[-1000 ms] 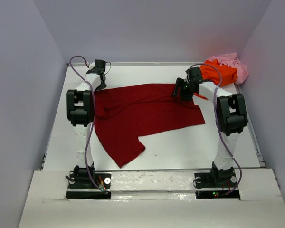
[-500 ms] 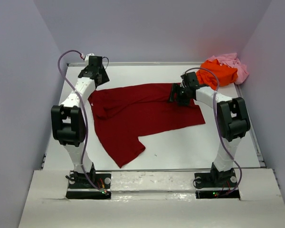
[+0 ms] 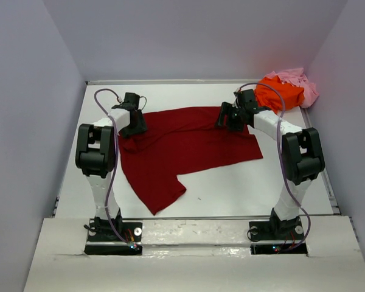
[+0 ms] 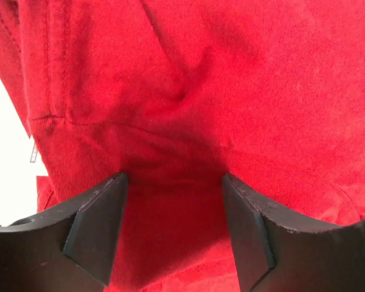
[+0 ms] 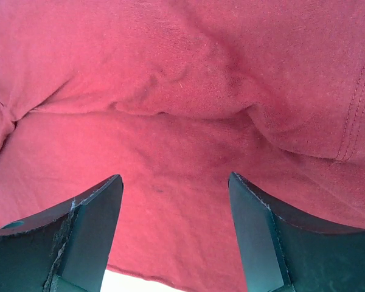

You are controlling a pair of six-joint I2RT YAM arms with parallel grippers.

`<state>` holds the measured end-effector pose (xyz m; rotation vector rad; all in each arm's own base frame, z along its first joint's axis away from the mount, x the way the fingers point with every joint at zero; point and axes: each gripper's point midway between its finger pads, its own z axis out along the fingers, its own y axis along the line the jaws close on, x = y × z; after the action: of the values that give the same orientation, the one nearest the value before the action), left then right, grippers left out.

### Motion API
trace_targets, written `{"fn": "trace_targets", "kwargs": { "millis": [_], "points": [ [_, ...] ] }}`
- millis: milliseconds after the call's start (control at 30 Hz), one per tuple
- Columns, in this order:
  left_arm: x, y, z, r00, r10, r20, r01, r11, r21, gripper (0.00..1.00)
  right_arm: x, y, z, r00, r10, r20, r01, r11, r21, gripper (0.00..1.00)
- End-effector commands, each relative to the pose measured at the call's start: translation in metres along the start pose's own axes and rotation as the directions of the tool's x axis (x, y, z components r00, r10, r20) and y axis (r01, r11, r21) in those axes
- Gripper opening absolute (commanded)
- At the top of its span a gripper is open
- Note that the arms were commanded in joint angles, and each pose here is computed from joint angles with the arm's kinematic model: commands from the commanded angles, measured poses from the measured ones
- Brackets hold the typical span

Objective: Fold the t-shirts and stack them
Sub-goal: Fold the flattened tshirt in 1/3 of the way

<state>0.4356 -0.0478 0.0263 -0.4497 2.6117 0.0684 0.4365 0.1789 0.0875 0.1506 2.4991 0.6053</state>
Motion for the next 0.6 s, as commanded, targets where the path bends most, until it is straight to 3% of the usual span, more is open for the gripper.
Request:
{"fn": "trace_targets", "kwargs": {
  "millis": [0, 167, 333, 400, 567],
  "points": [
    [-0.003, -0.001, 0.006, 1.000, 0.017, -0.009, -0.017, 1.000, -0.011, 0.73, -0.026, 0.021, -0.016, 0.996, -0.018, 0.084, 0.022, 0.998, -0.051, 0.76],
    [-0.009, 0.004, 0.029, 0.999, 0.042, -0.026, -0.044, 0.995, -0.085, 0.71, -0.025, 0.019, -0.018, 0.996, -0.021, 0.087, 0.025, 0.999, -0.045, 0.75],
    [-0.049, -0.006, 0.029, 0.998, 0.034, 0.058, -0.029, 0.996, -0.089, 0.72, -0.020, 0.019, -0.024, 0.997, -0.022, 0.081, 0.026, 0.998, -0.049, 0.76],
    [-0.045, -0.002, 0.043, 0.999, 0.047, 0.001, -0.046, 0.992, -0.119, 0.72, -0.021, 0.021, -0.028, 0.996, -0.028, 0.087, 0.032, 0.998, -0.053, 0.76],
    [-0.088, -0.013, 0.042, 0.996, 0.053, 0.073, -0.045, 0.993, -0.110, 0.72, -0.021, 0.020, -0.029, 0.996, -0.032, 0.081, 0.036, 0.998, -0.044, 0.76]
  ]
}}
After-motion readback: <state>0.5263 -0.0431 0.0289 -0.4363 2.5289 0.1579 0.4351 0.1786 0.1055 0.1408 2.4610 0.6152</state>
